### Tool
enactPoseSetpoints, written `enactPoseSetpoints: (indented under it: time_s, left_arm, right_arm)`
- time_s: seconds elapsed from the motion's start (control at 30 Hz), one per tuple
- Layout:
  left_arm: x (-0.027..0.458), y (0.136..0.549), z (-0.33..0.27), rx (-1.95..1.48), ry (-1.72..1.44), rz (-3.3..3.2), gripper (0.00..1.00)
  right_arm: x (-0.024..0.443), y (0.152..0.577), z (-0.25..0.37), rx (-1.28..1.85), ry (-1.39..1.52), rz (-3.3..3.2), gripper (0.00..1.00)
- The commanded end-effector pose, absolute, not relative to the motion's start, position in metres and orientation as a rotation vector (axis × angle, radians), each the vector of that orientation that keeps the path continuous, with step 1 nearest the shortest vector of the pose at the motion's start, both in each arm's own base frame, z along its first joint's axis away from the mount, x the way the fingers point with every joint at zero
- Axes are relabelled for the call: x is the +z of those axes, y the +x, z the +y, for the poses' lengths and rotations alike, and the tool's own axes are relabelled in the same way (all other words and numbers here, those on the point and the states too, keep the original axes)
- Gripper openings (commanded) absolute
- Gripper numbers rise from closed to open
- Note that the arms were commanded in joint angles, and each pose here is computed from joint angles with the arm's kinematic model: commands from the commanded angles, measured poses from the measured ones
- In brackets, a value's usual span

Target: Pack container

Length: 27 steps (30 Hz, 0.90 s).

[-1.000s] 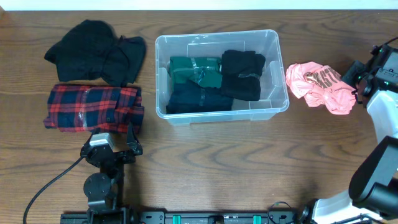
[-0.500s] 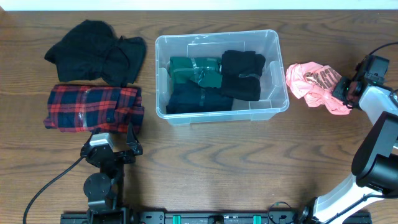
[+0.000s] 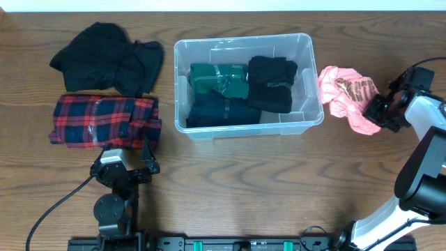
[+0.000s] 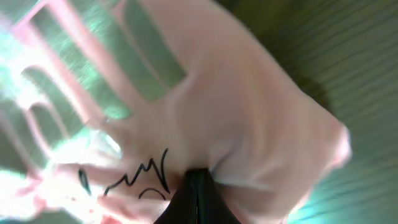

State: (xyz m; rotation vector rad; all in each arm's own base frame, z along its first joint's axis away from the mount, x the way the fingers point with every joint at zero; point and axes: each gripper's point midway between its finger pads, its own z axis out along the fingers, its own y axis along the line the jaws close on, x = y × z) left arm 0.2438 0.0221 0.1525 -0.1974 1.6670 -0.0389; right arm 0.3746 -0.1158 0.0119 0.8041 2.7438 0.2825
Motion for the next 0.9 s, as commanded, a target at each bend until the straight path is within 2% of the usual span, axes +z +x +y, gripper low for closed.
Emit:
enactPoseSetpoints:
  time_s: [0.0,0.17,0.37,0.43,0.57,0.77,0.8,0.83,0.87]
  left_arm:
    - [0.137,0.243,0.025,-0.022,-0.208,1.712,0.98]
    - [0.137,0.243,0.025,-0.022,-0.208,1.712,0.98]
    - [0.137,0.243,0.025,-0.022,-0.208,1.712,0.98]
    - [0.137,0.243,0.025,-0.022,-0.208,1.712,0.98]
    - [0.137,0.243,0.025,-0.022,-0.208,1.712,0.98]
    - [0.137,0.243,0.025,-0.022,-0.208,1.712,0.98]
    - [0.137,0.243,0.025,-0.022,-0.208,1.712,0.98]
    - [0.137,0.243,0.025,-0.022,-0.208,1.712,0.98]
    - [0.137,0.243,0.025,-0.022,-0.208,1.712,0.98]
  right_arm:
    - [0.02,0.377,-0.068,0.686,0.802,2.715,0.01]
    - [0.039,0.377,-0.036,0.993,0.777,2.659,0.02]
    - [0.083,0.389,-0.024,1.13,0.676,2.54,0.01]
    - [0.106,0.4,-0.032,1.049,0.566,2.498,0.02]
    - [0.139,0.428,-0.078,0.629,0.416,2.429,0.03]
    - [0.142,0.443,-0.13,0.196,0.316,2.4,0.1]
    - [0.14,0.442,-0.134,0.161,0.303,2.407,0.13]
    - [0.137,0.442,-0.137,0.134,0.286,2.418,0.23]
    - [0.134,0.441,-0.139,0.119,0.271,2.429,0.42]
